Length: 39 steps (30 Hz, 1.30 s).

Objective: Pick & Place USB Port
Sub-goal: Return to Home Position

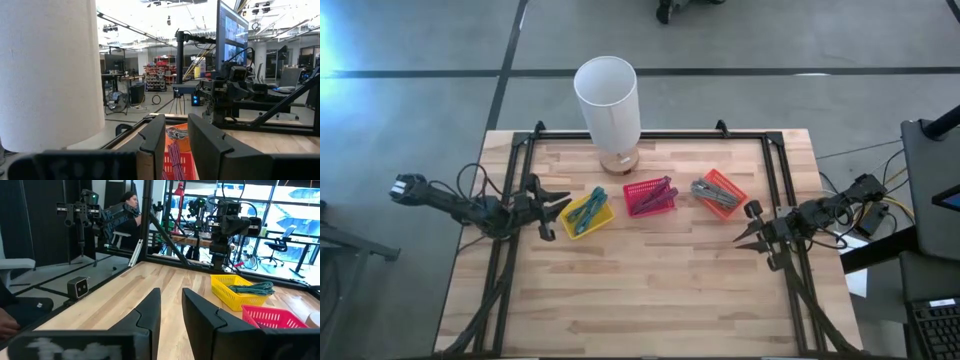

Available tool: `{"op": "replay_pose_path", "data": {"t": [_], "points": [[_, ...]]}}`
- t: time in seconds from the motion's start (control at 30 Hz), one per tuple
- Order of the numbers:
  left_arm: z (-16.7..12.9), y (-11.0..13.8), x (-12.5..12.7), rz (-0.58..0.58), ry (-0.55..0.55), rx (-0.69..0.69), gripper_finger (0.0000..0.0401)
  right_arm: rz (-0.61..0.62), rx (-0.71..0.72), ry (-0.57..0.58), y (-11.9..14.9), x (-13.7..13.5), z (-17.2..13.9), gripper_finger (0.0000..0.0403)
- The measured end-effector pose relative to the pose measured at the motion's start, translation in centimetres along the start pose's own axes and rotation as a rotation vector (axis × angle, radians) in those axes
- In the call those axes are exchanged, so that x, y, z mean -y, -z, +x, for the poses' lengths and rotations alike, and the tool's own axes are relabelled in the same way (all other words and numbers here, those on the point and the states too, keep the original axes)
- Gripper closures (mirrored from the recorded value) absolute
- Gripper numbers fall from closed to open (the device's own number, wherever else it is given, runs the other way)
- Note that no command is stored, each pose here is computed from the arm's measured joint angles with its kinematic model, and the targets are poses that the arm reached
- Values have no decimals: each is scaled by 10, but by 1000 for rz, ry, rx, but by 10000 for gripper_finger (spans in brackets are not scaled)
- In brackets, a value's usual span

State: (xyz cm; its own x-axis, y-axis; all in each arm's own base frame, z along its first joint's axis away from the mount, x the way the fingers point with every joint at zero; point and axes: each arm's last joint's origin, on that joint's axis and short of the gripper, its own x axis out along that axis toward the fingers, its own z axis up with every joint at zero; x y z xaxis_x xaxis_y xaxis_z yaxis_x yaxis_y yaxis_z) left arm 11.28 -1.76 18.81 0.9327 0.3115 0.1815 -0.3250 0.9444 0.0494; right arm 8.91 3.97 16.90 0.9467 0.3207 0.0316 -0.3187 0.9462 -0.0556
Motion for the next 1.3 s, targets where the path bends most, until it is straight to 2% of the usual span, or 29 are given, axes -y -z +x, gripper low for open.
{"op": "replay_pose_path", "data": {"t": [0.33, 0.87, 1.3], "points": [[0, 0, 0, 0, 0, 0, 311, 1, 1, 0, 0, 0, 0, 317], [0, -1, 0, -2, -1, 3, 311, 2, 1, 0, 0, 0, 0, 339], [0, -1, 0, -3, -1, 4, 311, 4, 1, 0, 0, 0, 0, 319]]}}
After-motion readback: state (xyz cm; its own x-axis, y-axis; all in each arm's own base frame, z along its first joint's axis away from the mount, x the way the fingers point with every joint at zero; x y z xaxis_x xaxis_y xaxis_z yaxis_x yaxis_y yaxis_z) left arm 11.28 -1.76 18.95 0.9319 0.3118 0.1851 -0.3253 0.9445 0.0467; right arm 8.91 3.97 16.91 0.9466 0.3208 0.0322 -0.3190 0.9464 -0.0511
